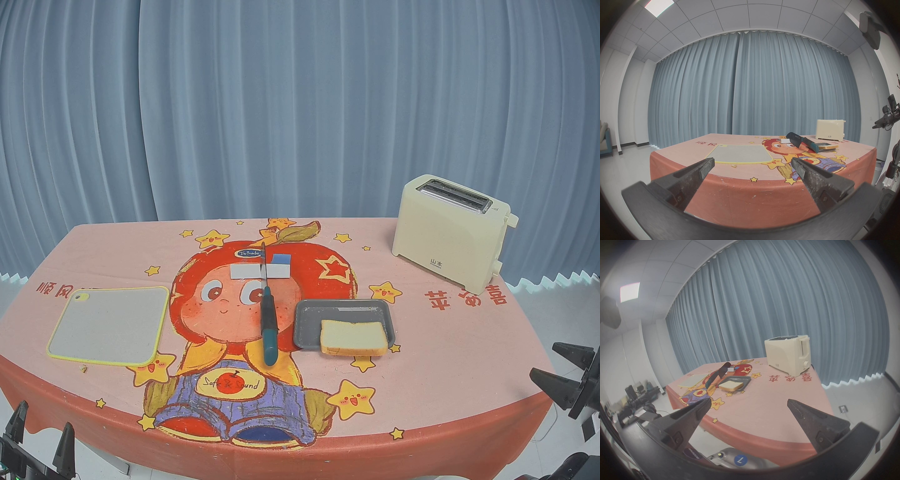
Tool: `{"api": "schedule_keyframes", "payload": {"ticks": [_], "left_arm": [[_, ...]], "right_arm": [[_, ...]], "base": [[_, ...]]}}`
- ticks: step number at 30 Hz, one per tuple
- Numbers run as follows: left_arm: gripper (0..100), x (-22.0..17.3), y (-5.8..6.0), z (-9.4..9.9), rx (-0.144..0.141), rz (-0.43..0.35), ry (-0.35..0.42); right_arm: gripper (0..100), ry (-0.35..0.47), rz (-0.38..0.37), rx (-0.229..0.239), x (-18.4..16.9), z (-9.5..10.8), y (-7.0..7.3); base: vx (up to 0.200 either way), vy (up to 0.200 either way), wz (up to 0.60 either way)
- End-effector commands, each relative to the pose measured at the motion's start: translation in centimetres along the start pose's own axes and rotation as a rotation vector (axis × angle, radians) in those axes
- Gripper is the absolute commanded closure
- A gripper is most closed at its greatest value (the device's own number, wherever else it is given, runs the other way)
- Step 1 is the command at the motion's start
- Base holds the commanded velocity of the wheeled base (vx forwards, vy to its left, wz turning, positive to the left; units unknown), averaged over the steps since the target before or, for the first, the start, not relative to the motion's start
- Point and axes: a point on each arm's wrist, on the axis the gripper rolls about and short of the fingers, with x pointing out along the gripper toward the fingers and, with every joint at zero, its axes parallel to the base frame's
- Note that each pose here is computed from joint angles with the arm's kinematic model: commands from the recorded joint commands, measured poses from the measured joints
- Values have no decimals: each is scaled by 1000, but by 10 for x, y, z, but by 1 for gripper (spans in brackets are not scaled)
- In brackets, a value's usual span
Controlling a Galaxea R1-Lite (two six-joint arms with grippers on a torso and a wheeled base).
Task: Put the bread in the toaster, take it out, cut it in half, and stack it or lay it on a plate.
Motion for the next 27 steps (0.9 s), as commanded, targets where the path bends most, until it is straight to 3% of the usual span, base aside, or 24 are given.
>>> {"api": "schedule_keyframes", "payload": {"ticks": [1,9,23,27], "left_arm": [[0,1,0,-5,0,1,16],[0,1,0,-5,0,1,16],[0,1,0,-5,0,1,16],[0,1,0,-5,0,1,16]], "right_arm": [[0,34,52,42,5,0,3],[0,95,108,140,12,0,7],[0,241,277,393,24,9,30],[0,278,301,414,26,7,35]], "base": [[0,0,0],[0,0,0],[0,0,0],[0,0,0]]}}
